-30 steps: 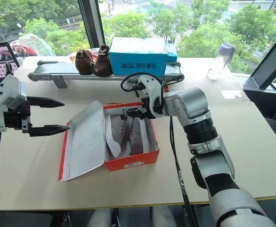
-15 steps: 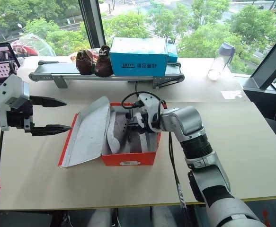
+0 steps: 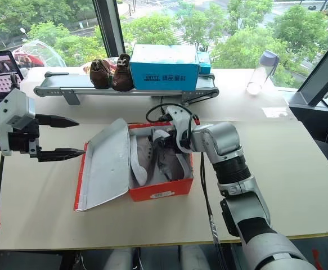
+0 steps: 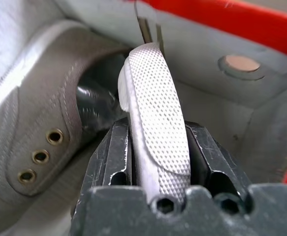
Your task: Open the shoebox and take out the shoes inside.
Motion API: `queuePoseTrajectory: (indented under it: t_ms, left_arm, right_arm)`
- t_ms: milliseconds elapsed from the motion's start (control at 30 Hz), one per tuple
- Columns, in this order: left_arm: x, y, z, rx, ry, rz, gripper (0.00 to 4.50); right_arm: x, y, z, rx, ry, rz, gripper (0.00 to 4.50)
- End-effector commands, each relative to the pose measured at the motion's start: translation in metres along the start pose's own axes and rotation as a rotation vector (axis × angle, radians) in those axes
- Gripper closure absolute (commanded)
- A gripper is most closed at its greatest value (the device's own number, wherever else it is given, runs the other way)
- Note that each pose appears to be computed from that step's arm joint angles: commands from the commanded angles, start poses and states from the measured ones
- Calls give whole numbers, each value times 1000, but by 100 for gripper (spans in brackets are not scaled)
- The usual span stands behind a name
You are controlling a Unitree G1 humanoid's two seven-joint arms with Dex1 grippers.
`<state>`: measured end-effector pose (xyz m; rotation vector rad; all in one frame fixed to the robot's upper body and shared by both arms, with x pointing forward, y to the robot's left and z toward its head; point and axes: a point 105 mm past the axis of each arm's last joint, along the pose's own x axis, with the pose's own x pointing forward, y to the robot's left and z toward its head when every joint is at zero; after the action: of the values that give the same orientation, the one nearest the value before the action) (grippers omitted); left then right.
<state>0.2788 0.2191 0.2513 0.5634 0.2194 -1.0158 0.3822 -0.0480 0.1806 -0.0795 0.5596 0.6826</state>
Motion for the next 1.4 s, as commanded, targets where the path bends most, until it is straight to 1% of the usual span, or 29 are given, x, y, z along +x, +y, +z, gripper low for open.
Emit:
queuePoseTrajectory:
  t_ms: [33, 167, 233, 300, 367, 400, 467, 533, 633, 667, 733, 767, 867, 967, 1033, 1100, 1167, 1300, 1367, 1400]
  left_arm:
    - [-2, 4, 10, 48, -21, 21, 0]
    - [2, 6, 10, 54, -31, 9, 0]
    - [5, 7, 12, 58, -40, -1, 0]
    - [9, 9, 13, 63, -50, -15, 0]
    - [12, 10, 13, 66, -55, -25, 0]
    - [15, 11, 14, 69, -60, -35, 0]
    - [20, 12, 15, 76, -69, -53, 0]
    - [23, 14, 16, 80, -74, -64, 0]
    - [29, 16, 18, 89, -82, -85, 0]
    - [30, 17, 19, 92, -83, -90, 0]
    - [32, 17, 21, 95, -89, -102, 0]
    - [32, 18, 22, 96, -90, -104, 0]
    - [32, 19, 23, 99, -89, -110, 0]
    - [30, 20, 22, 103, -81, -110, 0]
    - [29, 21, 22, 103, -79, -109, 0]
    - [28, 20, 22, 103, -76, -110, 0]
    - [28, 20, 21, 104, -73, -110, 0]
    - [26, 20, 22, 107, -72, -109, 0]
    - [25, 20, 23, 109, -70, -107, 0]
    - [25, 21, 23, 110, -67, -106, 0]
  right_arm:
    - [-34, 5, 52, 94, -165, 54, 304]
    - [-63, 9, 83, 258, -255, 173, 304]
    - [-86, 1, 102, 341, -337, 246, 304]
    - [-110, -25, 112, 432, -413, 224, 304]
    - [-125, -46, 112, 482, -443, 179, 304]
    - [-136, -67, 103, 531, -455, 134, 304]
    - [-154, -104, 75, 625, -461, 57, 304]
    - [-160, -123, 51, 666, -438, 8, 304]
    - [-147, -134, 1, 727, -342, 5, 304]
    - [-141, -133, -10, 738, -317, 21, 304]
    - [-128, -132, -32, 728, -249, -1, 304]
    - [-124, -133, -38, 718, -230, -13, 304]
    - [-116, -141, -56, 769, -222, -25, 304]
    - [-117, -162, -82, 766, -180, -143, 304]
    - [-125, -173, -92, 733, -159, -209, 250]
    - [-136, -185, -96, 679, -140, -275, 209]
    - [-144, -193, -96, 639, -131, -316, 133]
    - [-167, -213, -79, 479, -135, -451, 4]
    - [-180, -223, -59, 359, -151, -545, 4]
    - [-183, -222, -45, 298, -161, -573, 4]
